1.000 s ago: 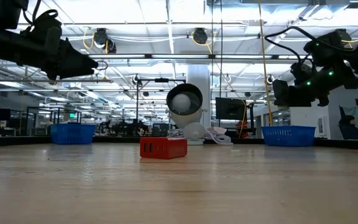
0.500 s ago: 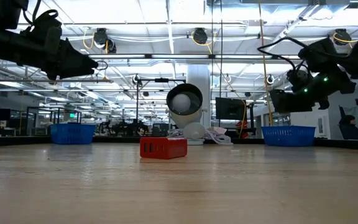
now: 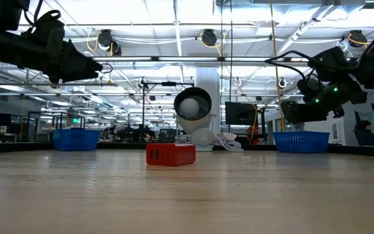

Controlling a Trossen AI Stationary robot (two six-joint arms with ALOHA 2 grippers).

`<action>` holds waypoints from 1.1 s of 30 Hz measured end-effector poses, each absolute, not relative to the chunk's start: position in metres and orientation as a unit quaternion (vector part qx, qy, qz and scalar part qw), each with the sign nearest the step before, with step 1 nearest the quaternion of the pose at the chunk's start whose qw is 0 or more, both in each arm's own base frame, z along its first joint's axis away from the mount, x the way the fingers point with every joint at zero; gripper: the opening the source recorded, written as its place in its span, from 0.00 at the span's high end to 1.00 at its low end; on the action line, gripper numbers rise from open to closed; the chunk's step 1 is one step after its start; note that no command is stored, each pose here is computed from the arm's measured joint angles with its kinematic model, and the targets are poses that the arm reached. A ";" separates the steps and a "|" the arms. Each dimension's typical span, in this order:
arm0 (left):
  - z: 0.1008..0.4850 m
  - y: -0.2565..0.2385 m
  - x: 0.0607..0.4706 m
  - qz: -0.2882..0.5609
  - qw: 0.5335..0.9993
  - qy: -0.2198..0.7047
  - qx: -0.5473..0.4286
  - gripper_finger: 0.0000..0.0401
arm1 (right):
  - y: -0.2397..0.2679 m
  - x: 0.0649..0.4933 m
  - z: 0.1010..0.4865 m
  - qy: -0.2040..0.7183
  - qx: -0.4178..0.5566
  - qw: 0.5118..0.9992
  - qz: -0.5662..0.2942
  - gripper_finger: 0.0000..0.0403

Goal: Pick & Place Office items
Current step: Put the green charger adapter into the right blue bin, then put the red charger adapter into the right blue bin

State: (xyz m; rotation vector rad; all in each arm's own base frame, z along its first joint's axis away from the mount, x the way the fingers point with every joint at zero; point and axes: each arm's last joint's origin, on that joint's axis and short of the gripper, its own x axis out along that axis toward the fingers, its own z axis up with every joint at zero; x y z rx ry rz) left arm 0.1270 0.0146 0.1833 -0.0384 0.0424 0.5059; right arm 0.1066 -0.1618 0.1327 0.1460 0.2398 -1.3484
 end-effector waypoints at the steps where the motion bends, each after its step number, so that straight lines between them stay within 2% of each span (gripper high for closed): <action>1: 0.183 0.015 0.127 0.250 0.968 0.021 -0.019 0.32 | -0.162 0.107 0.133 0.113 0.066 0.772 -0.622 0.62; 5: 0.183 0.015 0.127 0.250 0.968 0.021 -0.019 0.32 | -0.161 0.107 0.132 0.123 0.061 0.772 -0.620 0.63; 22: 0.183 0.015 0.127 0.250 0.968 0.021 -0.019 0.32 | -0.161 0.107 0.131 0.126 0.063 0.775 -0.616 0.50; 27: 0.183 0.015 0.127 0.250 0.968 0.021 -0.019 0.32 | -0.161 0.108 0.131 0.124 0.069 0.793 -0.593 0.50; 33: 0.183 0.015 0.127 0.250 0.968 0.021 -0.019 0.32 | -0.160 0.113 0.133 0.109 0.078 0.840 -0.526 0.51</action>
